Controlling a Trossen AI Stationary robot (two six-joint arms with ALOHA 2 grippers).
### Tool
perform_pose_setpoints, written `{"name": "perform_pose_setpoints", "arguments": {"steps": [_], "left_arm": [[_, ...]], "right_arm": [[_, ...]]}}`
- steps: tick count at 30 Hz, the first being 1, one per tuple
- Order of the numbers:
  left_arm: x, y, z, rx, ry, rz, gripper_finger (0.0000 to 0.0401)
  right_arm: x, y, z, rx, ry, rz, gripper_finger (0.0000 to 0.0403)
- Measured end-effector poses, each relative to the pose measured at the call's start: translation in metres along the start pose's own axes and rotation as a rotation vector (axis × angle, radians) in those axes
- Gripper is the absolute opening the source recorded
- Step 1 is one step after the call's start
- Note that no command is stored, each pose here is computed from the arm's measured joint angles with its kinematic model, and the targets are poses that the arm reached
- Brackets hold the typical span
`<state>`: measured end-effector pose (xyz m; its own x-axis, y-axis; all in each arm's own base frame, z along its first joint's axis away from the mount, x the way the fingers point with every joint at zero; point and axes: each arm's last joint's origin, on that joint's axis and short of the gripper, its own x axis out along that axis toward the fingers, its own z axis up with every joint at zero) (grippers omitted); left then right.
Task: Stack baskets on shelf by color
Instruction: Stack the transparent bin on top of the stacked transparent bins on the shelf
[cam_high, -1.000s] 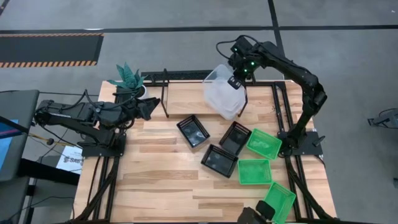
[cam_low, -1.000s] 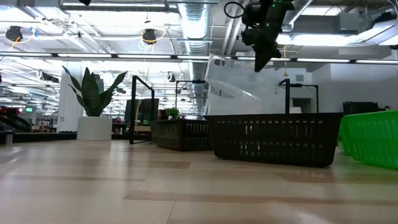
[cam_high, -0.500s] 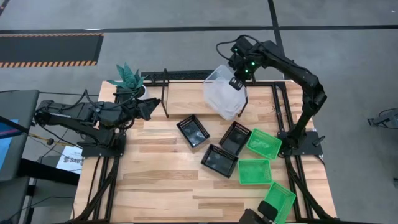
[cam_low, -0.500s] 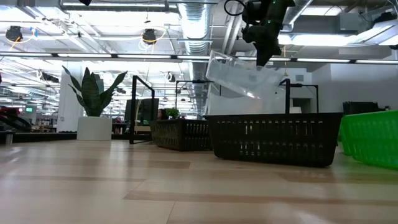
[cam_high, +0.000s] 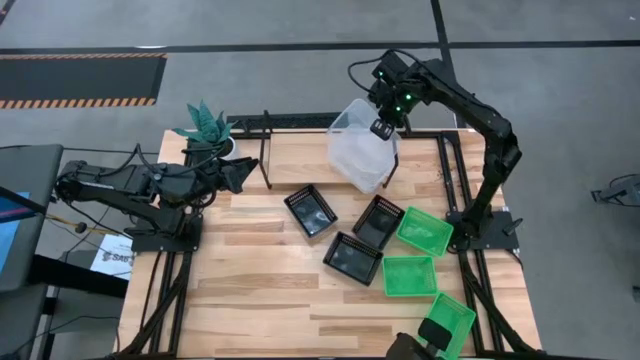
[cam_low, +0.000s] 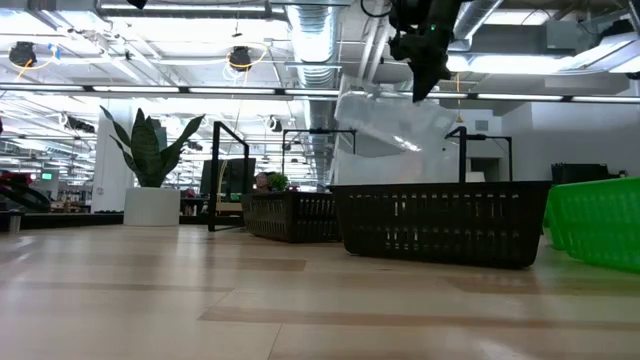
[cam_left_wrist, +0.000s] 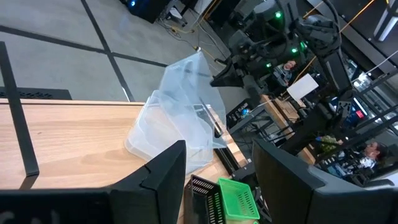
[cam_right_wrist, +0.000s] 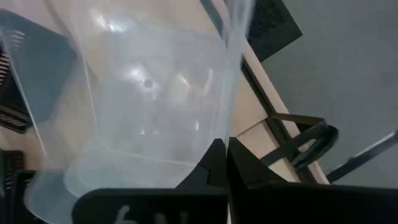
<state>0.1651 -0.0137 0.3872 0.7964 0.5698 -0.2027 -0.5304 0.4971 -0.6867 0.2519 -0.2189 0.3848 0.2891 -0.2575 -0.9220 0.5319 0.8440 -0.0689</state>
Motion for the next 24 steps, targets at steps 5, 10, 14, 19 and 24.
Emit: {"name": "perform_pose_setpoints", "arguments": {"steps": [5,10,14,19,24], "left_arm": [[0.000,0.000,0.000,0.000,-0.001,0.000,0.0173],[0.001,0.001,0.001,-0.003,-0.008,0.008,0.0173],[0.002,0.002,0.002,-0.005,-0.016,0.016,0.0173],[0.004,0.003,0.004,-0.007,-0.025,0.025,0.0173],[0.005,0.005,0.005,0.000,-0.018,0.036,0.0173]], "right_arm": [[-0.005,-0.001,0.004,-0.045,0.033,-0.002,0.0002],[0.002,0.001,0.008,-0.064,0.086,0.007,0.0001],[0.011,0.001,0.006,-0.075,0.160,0.021,0.0001],[0.027,0.004,0.010,-0.104,0.207,0.021,0.0001],[0.030,0.003,0.012,-0.115,0.214,0.022,0.0001]]}}
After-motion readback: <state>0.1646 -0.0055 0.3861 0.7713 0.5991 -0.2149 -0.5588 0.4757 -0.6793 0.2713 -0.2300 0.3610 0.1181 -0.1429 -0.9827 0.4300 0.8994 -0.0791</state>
